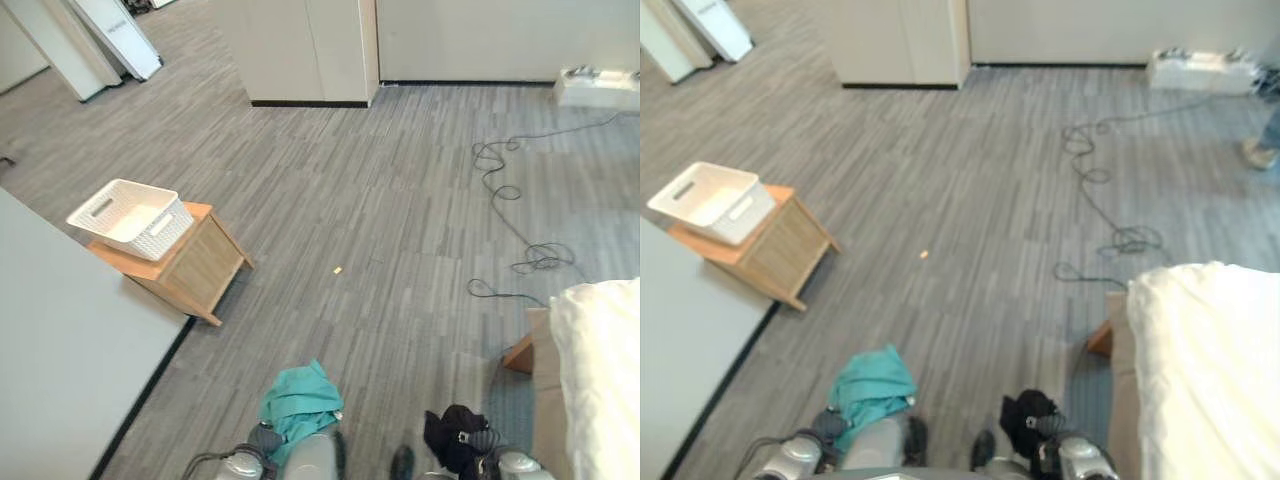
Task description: Tidy up the quilt and then pick up the clothes from the bed and put them into the laundry hamper.
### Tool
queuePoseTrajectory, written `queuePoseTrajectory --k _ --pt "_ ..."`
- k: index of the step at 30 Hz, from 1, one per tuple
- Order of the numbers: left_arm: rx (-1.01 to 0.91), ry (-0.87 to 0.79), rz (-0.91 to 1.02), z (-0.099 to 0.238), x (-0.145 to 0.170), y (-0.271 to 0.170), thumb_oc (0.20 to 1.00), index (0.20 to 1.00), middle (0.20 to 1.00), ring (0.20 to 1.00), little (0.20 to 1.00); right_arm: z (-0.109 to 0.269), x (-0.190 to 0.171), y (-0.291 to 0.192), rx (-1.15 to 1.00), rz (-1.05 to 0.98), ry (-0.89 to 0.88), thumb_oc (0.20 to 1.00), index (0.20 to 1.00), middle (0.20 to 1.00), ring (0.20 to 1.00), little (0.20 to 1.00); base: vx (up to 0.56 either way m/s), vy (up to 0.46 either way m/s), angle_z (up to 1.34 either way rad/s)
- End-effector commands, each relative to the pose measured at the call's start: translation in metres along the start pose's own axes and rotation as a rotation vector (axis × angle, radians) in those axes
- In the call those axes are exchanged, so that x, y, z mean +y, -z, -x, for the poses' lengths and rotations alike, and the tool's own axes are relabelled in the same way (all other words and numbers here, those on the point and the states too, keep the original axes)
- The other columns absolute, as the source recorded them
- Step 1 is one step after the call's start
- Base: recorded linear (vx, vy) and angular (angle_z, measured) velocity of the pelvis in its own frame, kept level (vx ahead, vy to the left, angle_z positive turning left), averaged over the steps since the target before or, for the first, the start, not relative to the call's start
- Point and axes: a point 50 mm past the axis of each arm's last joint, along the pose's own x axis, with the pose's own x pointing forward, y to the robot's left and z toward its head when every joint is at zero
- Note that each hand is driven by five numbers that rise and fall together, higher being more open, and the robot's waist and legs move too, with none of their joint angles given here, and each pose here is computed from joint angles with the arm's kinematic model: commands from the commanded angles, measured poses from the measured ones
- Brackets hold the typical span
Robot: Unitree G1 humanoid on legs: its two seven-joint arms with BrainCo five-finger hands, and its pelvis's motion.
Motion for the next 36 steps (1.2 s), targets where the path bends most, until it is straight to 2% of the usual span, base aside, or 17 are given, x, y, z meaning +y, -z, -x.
queuePoseTrajectory --k 1,4,5,8,11,19,23,26,32,33,36 --pt "0.018 0.046 -0.011 -0.001 -0.013 0.004 0.2 0.2 0.2 0.2 0.2 -0.001 -0.001 -0.034 -0.146 -0.021 -0.022 0.2 0.2 0.2 0.2 0.2 0.7 0.066 0.01" --pt "0.033 0.026 -0.004 0.001 -0.01 0.01 0.2 0.2 0.2 0.2 0.2 -0.001 0.004 -0.033 -0.147 -0.033 -0.032 0.2 0.2 0.2 0.2 0.2 0.68 0.059 0.17" --pt "0.098 0.017 0.012 0.003 -0.008 0.025 0.2 0.2 0.2 0.2 0.2 -0.002 0.016 -0.024 -0.103 -0.023 -0.069 0.2 0.2 0.2 0.2 0.2 0.97 0.029 0.09" --pt "0.116 0.009 0.006 0.005 -0.005 0.03 0.2 0.2 0.2 0.2 0.2 0.0 0.028 -0.003 -0.04 -0.02 -0.089 0.2 0.2 0.2 0.2 0.2 0.82 0.125 0.15" --pt "0.11 -0.013 0.013 0.003 0.004 0.024 0.2 0.2 0.2 0.2 0.2 -0.001 0.029 -0.006 -0.035 0.009 -0.101 0.2 0.2 0.2 0.2 0.2 0.65 0.127 0.22" --pt "-0.076 0.033 0.051 -0.007 -0.006 -0.03 0.2 0.2 0.2 0.2 0.2 -0.001 0.022 -0.006 -0.038 -0.035 -0.081 0.2 0.2 0.2 0.2 0.2 0.68 -0.186 1.96" --pt "-0.06 0.019 0.08 -0.007 -0.008 -0.025 0.2 0.2 0.2 0.2 0.2 0.0 0.025 0.0 -0.016 0.012 -0.097 0.2 0.2 0.2 0.2 0.2 0.53 -0.322 1.43" --pt "-0.074 0.027 0.106 -0.007 -0.012 -0.028 0.2 0.2 0.2 0.2 0.2 -0.002 0.019 -0.016 -0.073 0.011 -0.074 0.2 0.2 0.2 0.2 0.2 0.35 -0.388 1.26" --pt "-0.009 -0.027 0.08 -0.003 -0.002 -0.007 0.2 0.2 0.2 0.2 0.2 -0.004 0.015 -0.037 -0.13 -0.003 -0.058 0.2 0.2 0.2 0.2 0.2 0.42 -0.234 1.06" --pt "0.075 -0.028 0.086 0.001 -0.005 0.017 0.2 0.2 0.2 0.2 0.2 -0.004 0.012 -0.037 -0.13 -0.012 -0.047 0.2 0.2 0.2 0.2 0.2 0.69 -0.002 1.16" --pt "0.131 -0.029 0.115 0.004 -0.008 0.03 0.2 0.2 0.2 0.2 0.2 -0.005 0.013 -0.034 -0.116 -0.026 -0.039 0.2 0.2 0.2 0.2 0.2 0.72 0.049 1.07"
